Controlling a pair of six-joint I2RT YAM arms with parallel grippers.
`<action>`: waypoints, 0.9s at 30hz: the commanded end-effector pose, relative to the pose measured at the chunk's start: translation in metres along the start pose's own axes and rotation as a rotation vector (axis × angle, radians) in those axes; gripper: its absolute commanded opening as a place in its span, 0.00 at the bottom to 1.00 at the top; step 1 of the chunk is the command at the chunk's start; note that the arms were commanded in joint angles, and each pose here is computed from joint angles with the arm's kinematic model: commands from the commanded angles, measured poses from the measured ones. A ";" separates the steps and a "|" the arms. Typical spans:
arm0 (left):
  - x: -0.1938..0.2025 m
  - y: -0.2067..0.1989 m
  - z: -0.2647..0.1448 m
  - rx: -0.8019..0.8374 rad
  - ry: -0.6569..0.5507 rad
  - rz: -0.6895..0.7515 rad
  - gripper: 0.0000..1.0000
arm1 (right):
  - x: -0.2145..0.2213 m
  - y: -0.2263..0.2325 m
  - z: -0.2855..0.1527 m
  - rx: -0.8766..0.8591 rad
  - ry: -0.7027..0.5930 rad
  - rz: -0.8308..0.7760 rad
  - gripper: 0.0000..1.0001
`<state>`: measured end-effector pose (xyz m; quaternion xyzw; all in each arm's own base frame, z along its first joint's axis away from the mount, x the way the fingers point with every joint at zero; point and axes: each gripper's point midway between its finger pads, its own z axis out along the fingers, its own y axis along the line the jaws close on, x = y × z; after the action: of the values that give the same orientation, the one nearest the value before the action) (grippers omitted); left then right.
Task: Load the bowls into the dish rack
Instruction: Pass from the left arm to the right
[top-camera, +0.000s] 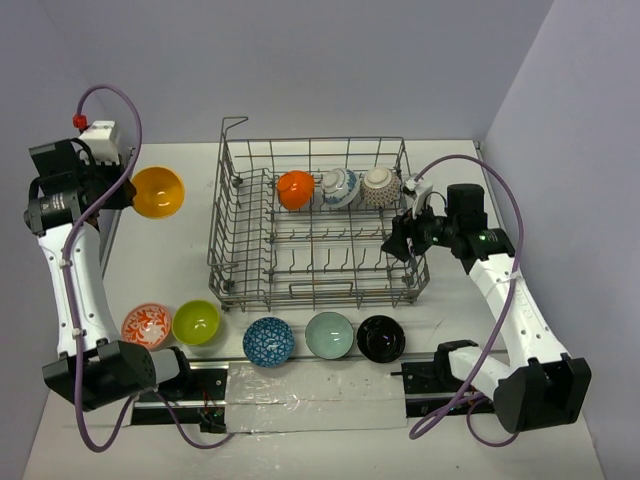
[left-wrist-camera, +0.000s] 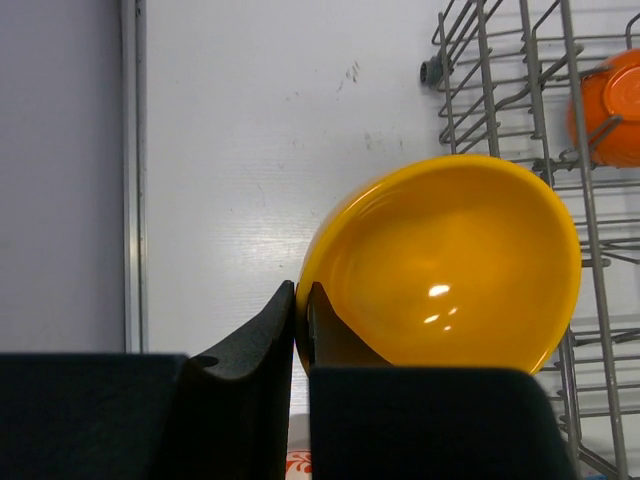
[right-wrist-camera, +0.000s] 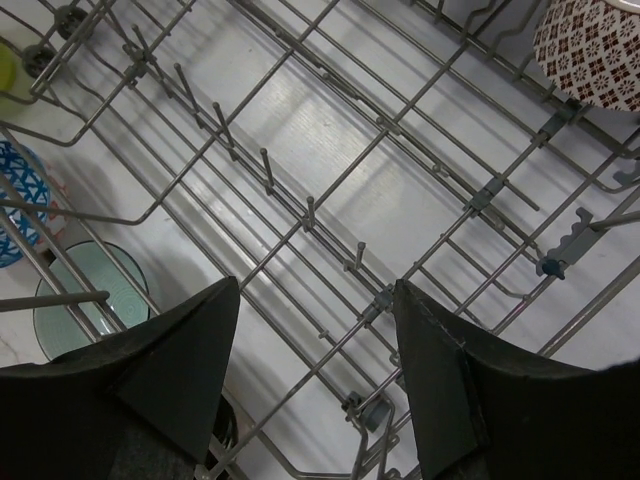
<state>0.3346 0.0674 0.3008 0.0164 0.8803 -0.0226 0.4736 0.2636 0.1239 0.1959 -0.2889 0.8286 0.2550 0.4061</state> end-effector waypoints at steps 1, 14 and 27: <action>-0.035 -0.007 -0.022 0.016 -0.093 0.006 0.00 | -0.030 0.006 -0.010 0.003 -0.068 -0.070 0.71; -0.052 -0.059 -0.006 0.128 -0.042 0.093 0.00 | -0.042 0.007 -0.014 0.051 -0.126 -0.119 0.74; -0.070 -0.190 0.025 0.444 -0.009 0.234 0.00 | -0.079 0.030 -0.040 0.012 -0.227 -0.313 0.76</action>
<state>0.3814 -0.0948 0.3246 0.2014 0.8653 -0.1379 0.4377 0.2596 0.1336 0.2418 -0.3442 0.7735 0.2263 0.4816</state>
